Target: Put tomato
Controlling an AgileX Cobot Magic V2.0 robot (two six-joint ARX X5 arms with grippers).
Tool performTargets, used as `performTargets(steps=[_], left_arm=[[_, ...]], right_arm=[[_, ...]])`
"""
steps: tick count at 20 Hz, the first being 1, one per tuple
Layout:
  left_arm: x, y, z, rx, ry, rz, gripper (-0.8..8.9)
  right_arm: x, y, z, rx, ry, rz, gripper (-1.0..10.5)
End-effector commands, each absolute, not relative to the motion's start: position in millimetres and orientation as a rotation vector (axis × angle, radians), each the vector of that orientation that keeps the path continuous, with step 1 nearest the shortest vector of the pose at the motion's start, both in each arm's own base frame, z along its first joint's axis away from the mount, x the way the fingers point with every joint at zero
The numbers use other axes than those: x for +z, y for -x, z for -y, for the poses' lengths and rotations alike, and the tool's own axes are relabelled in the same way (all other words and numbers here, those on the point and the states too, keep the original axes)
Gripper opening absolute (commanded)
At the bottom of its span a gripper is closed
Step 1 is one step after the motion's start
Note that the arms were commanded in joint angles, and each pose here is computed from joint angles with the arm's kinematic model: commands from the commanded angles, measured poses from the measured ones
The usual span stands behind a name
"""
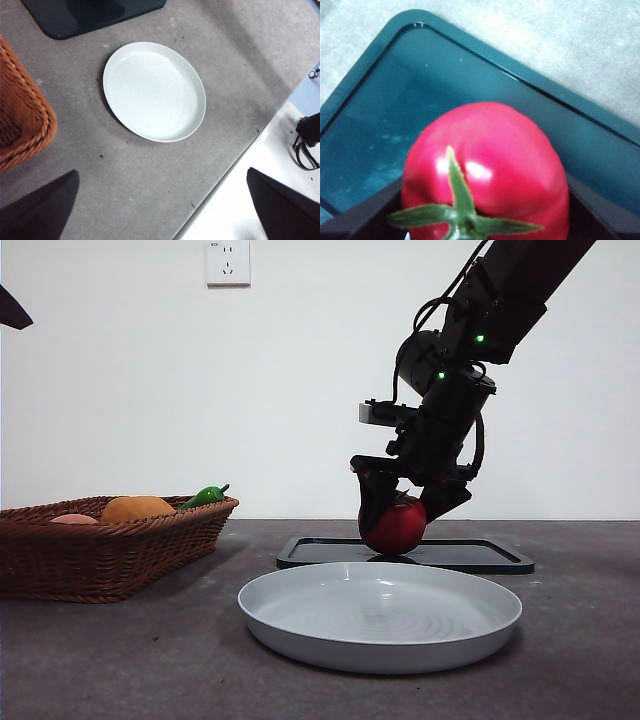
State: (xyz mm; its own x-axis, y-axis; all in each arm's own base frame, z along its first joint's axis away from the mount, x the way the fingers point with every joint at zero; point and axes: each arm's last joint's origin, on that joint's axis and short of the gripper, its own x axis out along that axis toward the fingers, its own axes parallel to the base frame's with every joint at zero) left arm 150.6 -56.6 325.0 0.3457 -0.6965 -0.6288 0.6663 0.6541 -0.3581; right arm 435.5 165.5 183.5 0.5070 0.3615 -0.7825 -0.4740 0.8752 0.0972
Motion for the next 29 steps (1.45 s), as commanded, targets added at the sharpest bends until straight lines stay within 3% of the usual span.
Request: performTargets(steps=[1,5,8,13,22,26,29], left_arm=[[330.9,-151.7,57.7,-0.902,0.021,-0.806,5.61],[330.9,-151.7,57.7,-0.902,0.021,-0.806,5.61],[331.0,-151.7,57.7,-0.902,0.020,-0.806,5.61],[331.0,-151.7,57.7,-0.902,0.020,-0.805,5.61],[331.0,-151.8,57.6,-0.902,0.020,-0.805,5.61],[331.0,-151.8,57.6,-0.902,0.020,-0.805,5.61],[331.0,-151.8,57.6,-0.902,0.020,-0.805,5.61]], right_arm=[[177.0,-438.6,-169.2,0.517,0.149,-0.926,3.9],[179.7,-437.1,-169.4,0.517,0.149,-0.934,5.3],[191.4,-433.1,-167.9,0.516,0.149,-0.935,5.3],[240.2,-410.8,-159.3,0.511,0.147,-0.933,5.4],[373.4,-307.9,-122.2,0.558,0.113,-0.839,5.4],[403.7,-260.7,-104.5,0.565,0.106,-0.755,5.4],[406.6,-221.4,-90.0,0.569,0.102,-0.714,5.4]])
